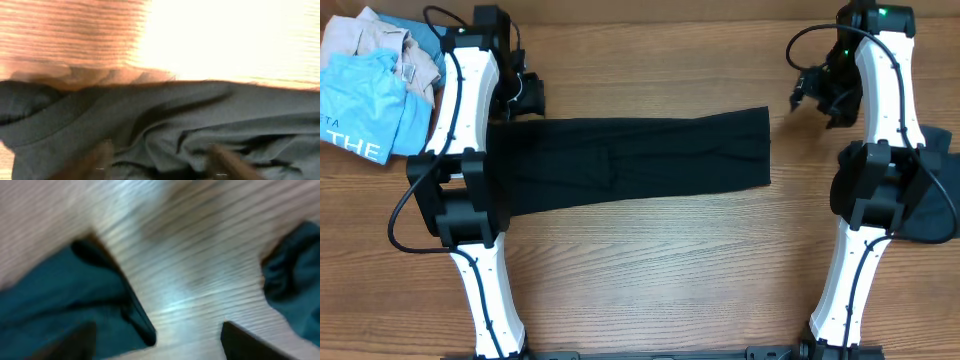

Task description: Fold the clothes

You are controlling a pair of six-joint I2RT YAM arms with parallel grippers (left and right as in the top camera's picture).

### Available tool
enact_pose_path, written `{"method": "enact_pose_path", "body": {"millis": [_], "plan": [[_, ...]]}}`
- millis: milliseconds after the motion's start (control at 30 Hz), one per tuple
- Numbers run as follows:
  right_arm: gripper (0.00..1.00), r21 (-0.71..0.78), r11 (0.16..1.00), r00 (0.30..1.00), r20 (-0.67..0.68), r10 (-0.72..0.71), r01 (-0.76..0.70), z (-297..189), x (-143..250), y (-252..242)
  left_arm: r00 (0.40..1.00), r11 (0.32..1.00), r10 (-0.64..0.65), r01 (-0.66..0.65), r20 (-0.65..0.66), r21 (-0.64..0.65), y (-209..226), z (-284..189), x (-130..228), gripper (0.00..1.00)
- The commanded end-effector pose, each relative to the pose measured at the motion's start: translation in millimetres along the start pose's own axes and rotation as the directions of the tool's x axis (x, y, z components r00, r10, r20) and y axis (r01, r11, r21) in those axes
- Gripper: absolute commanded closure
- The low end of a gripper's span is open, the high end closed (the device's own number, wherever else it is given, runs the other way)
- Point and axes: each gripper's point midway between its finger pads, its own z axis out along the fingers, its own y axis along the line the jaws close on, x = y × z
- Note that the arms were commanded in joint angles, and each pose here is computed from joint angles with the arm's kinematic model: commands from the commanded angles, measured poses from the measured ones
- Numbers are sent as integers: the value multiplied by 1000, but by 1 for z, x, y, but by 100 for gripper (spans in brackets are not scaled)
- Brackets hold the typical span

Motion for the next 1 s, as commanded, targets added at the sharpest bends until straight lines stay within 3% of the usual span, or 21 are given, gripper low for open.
{"method": "enact_pose_path", "body": {"millis": [0,100,200,400,733,767,833,867,900,967], "plan": [[5,-46,993,993,-50,-110,108,7,11,6,1000,999,-2,2,3,55,-15,-8,-1,3],[0,-236,929,943,-103,-317,286,23,30,27,1000,997,-8,8,-7,78,-19,-9,1,0],[0,-254,923,941,-104,-322,288,48,27,28,998,995,-58,58,-8,82,-19,-9,0,0],[0,-332,911,935,-169,-313,245,84,45,33,999,970,-40,36,9,240,-45,-15,-6,0],[4,-452,860,911,-203,-358,237,145,84,63,999,968,-40,38,3,247,-46,-15,-5,0],[10,-451,860,908,-212,-361,236,147,88,65,999,968,-40,38,2,247,-46,-15,-5,0],[37,-454,865,911,-227,-345,214,147,91,69,999,968,-40,38,2,247,-46,-15,-5,0],[45,-456,864,910,-229,-347,214,147,92,71,999,968,-40,38,2,247,-46,-15,-5,0],[66,-455,862,907,-228,-354,222,147,94,74,999,968,-40,39,1,247,-46,-15,-4,0],[85,-431,880,915,-240,-325,200,149,92,72,999,969,-40,40,-6,245,-46,-15,-2,0]]}}
